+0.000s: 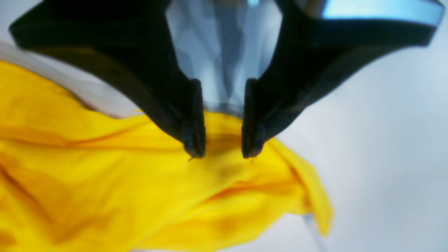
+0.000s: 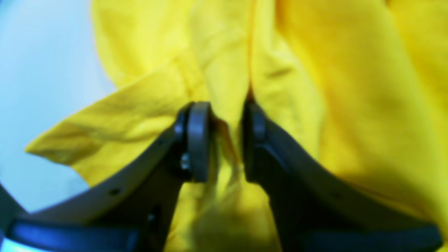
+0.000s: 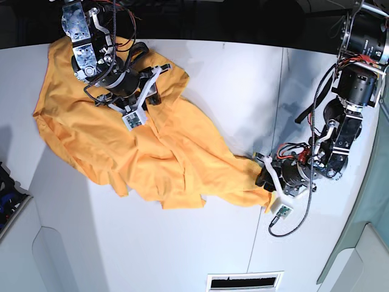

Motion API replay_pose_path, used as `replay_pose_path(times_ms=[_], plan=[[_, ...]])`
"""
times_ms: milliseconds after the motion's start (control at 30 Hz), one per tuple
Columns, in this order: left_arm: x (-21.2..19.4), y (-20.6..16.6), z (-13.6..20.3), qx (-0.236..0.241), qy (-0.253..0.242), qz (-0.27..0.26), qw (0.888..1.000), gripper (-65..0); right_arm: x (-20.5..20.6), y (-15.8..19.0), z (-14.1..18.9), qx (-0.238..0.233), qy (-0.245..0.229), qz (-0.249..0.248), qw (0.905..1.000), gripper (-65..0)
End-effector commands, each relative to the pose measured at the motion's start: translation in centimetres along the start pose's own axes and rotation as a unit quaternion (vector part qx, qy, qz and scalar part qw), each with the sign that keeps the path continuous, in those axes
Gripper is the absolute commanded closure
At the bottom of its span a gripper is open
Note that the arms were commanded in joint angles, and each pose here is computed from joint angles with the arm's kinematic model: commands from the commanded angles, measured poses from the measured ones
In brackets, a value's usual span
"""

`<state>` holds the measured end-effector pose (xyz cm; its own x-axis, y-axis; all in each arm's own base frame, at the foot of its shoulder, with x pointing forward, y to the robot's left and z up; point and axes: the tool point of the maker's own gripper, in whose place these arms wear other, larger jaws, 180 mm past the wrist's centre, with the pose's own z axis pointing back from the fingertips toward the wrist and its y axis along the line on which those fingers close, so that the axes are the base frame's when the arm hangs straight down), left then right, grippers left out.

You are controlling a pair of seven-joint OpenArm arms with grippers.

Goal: Layout the t-shirt on the table in an organized manner, then fold the t-shirt properly
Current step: 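Release and regrasp the shirt with both grippers to spread it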

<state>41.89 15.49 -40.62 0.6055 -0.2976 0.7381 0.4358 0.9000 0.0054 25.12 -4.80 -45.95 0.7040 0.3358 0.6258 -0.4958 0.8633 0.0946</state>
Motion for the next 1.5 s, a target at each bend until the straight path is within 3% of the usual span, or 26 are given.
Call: replay_pose_path(times_ms=[0,67,233,333,433,733,867,1000,1133,1233,1400,1467], plan=[[2.8,-0.2,0.2,-0.010,-0.036,-0.002,0.999,-21.5,2.9,-1.3,0.7,-0.016,-0.042,0.003,0.9990,-17.0],[2.9,-1.8,-0.3,-0.030,-0.041,0.004,0.999,-21.5,4.8,-3.6,1.3,-0.050,-0.064,-0.015,0.9966,-17.6],[3.9,-3.9,-0.8,-0.049,-0.054,0.012,0.997,-21.5,9.2,-10.8,3.3,-0.137,-0.115,-0.075,0.9810,-33.1],[4.7,-4.1,-0.6,-0.050,-0.065,0.006,0.997,-21.5,11.2,-14.9,4.6,-0.172,-0.142,-0.109,0.9687,-33.9],[5.2,-4.2,-0.3,-0.051,-0.067,-0.001,0.996,-21.5,12.8,-18.0,4.9,-0.176,-0.159,-0.142,0.9611,-33.9],[5.2,-4.7,-0.2,-0.065,-0.069,0.011,0.995,-21.5,14.2,-22.4,2.3,-0.171,-0.160,-0.160,0.9590,-33.9],[5.1,-6.3,-0.2,-0.096,-0.075,0.020,0.992,-21.7,13.2,-22.2,-0.4,-0.141,-0.133,-0.151,0.9694,-33.9],[3.2,-7.3,-0.4,-0.104,-0.060,0.030,0.992,-30.9,11.4,-20.3,-2.6,-0.085,-0.102,-0.145,0.9805,-33.9],[0.3,-8.2,-0.6,-0.103,-0.033,0.030,0.994,-31.8,10.4,-18.2,-3.6,-0.044,-0.091,-0.138,0.9853,-33.8],[-2.2,-8.2,-0.7,-0.088,-0.005,0.020,0.996,-31.8,10.1,-18.3,-3.6,-0.046,-0.088,-0.139,0.9853,-26.5],[-7.1,-7.7,0.0,-0.072,0.047,0.008,0.996,-31.8,10.8,-18.9,-3.3,-0.053,-0.104,-0.133,0.9842,0.0],[-8.6,-6.9,0.6,-0.065,0.063,0.005,0.996,-31.8,11.0,-19.5,-3.0,-0.064,-0.111,-0.119,0.9845,0.0]])
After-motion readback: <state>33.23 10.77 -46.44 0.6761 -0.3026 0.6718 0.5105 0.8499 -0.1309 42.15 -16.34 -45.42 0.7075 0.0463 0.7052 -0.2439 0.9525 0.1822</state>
